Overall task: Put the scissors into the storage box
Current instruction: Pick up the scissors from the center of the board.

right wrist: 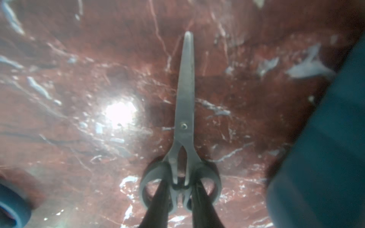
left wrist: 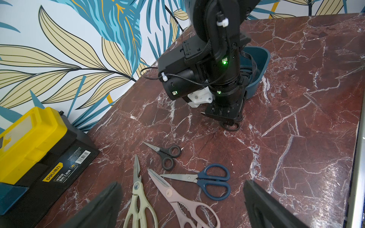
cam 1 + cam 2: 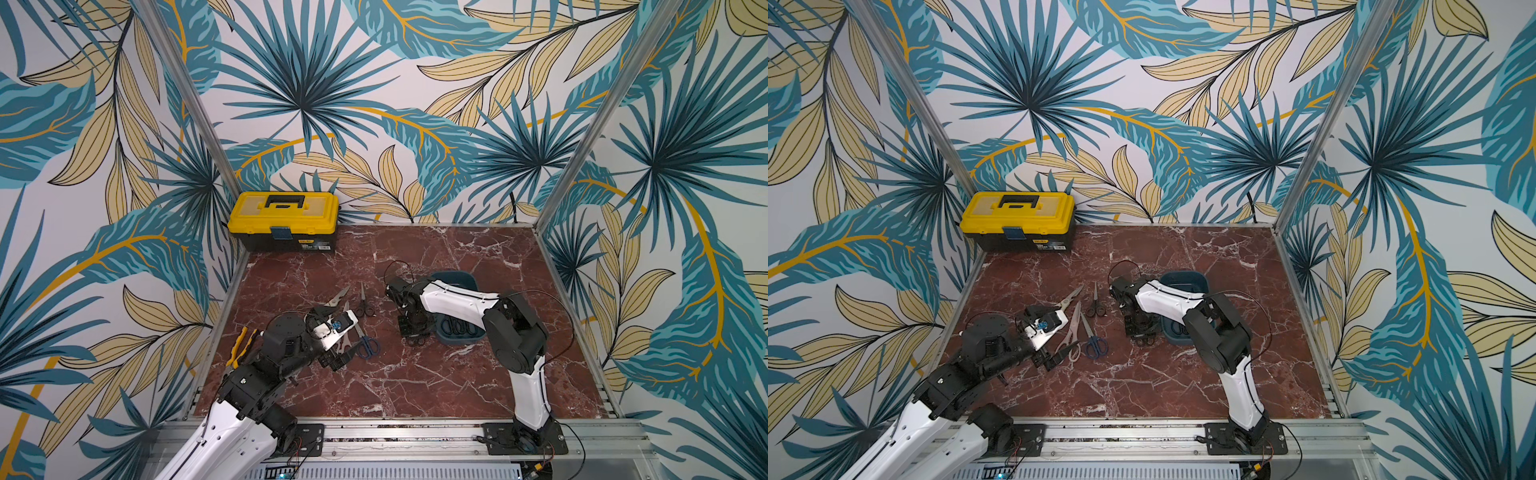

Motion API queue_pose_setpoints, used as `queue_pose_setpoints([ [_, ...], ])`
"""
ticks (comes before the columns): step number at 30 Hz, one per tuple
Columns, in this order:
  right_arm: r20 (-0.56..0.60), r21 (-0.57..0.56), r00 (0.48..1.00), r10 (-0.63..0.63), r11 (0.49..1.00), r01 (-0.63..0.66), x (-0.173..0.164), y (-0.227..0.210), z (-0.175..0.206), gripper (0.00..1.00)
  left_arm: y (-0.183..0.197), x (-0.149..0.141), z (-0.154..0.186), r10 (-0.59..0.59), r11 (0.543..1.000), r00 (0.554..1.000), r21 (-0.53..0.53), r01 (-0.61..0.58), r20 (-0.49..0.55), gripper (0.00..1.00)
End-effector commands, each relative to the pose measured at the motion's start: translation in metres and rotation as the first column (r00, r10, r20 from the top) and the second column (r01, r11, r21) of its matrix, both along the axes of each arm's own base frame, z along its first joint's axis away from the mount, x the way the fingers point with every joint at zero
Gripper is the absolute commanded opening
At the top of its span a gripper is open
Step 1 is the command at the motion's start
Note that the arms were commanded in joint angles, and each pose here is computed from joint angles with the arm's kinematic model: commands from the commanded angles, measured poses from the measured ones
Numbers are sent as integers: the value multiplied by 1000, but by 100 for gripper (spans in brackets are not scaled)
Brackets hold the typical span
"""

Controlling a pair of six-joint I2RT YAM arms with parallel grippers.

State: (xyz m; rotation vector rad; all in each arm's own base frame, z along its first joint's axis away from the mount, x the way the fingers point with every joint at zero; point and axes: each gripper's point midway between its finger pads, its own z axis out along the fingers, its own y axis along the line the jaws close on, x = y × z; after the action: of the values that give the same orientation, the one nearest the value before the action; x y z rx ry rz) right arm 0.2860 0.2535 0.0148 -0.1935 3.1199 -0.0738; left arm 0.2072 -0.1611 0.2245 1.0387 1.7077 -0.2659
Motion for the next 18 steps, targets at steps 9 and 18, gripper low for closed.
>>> queue_pose_setpoints([
  [9,80,-11,996,26,1000,-25,17,-1,-20,13,-1,0,11,-2,1000,1000,-25,2,19,100],
  [18,150,49,988,29,998,-36,23,4,16,13,0,1,11,5,1000,1000,-21,-5,21,100],
])
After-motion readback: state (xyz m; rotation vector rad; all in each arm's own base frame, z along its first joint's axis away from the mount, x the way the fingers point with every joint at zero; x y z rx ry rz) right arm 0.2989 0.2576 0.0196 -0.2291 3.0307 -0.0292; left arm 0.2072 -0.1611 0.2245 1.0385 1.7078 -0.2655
